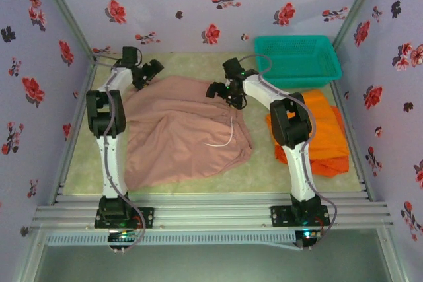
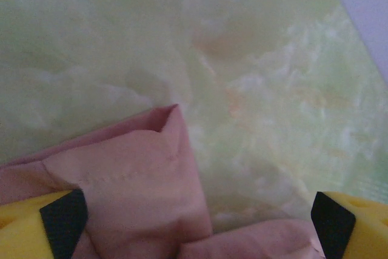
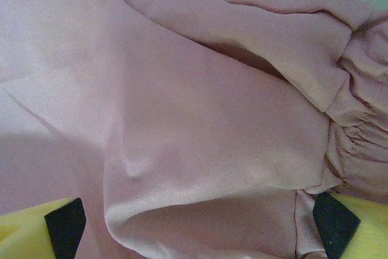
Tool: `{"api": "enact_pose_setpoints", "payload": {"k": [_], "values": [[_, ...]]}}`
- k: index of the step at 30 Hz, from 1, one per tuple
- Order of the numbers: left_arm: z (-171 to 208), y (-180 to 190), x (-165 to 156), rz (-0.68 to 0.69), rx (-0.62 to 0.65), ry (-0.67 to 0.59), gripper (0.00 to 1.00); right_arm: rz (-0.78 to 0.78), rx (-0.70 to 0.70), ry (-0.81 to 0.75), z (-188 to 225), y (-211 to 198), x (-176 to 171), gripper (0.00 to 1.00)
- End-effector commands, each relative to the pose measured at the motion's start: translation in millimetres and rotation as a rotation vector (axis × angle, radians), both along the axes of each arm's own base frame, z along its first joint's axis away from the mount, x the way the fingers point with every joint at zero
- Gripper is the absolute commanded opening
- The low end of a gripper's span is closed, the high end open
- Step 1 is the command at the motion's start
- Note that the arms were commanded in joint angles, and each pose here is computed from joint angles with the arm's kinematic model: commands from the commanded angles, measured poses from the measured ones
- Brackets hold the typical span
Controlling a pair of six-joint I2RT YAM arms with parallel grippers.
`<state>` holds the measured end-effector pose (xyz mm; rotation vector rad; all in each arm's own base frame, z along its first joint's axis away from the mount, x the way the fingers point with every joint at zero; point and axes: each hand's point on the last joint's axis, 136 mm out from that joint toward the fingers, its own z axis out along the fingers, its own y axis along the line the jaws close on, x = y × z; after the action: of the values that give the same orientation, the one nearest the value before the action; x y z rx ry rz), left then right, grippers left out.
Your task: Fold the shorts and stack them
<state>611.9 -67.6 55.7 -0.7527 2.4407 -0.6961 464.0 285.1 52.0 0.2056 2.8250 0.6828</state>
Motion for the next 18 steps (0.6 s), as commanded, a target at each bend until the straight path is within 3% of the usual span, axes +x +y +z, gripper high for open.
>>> {"api": "enact_pose_setpoints", "payload": {"k": [1,18], "values": [[4,-3,14,0.005,-0.02,-0.027,0.99,0.014,-0.043,0.021,-7,-11,-4,0.99],[-38,65,55,0.19,0.05,-0.049,0.99,-0.107,-0.116,0.034,-18,-62,-4,0.99]]}}
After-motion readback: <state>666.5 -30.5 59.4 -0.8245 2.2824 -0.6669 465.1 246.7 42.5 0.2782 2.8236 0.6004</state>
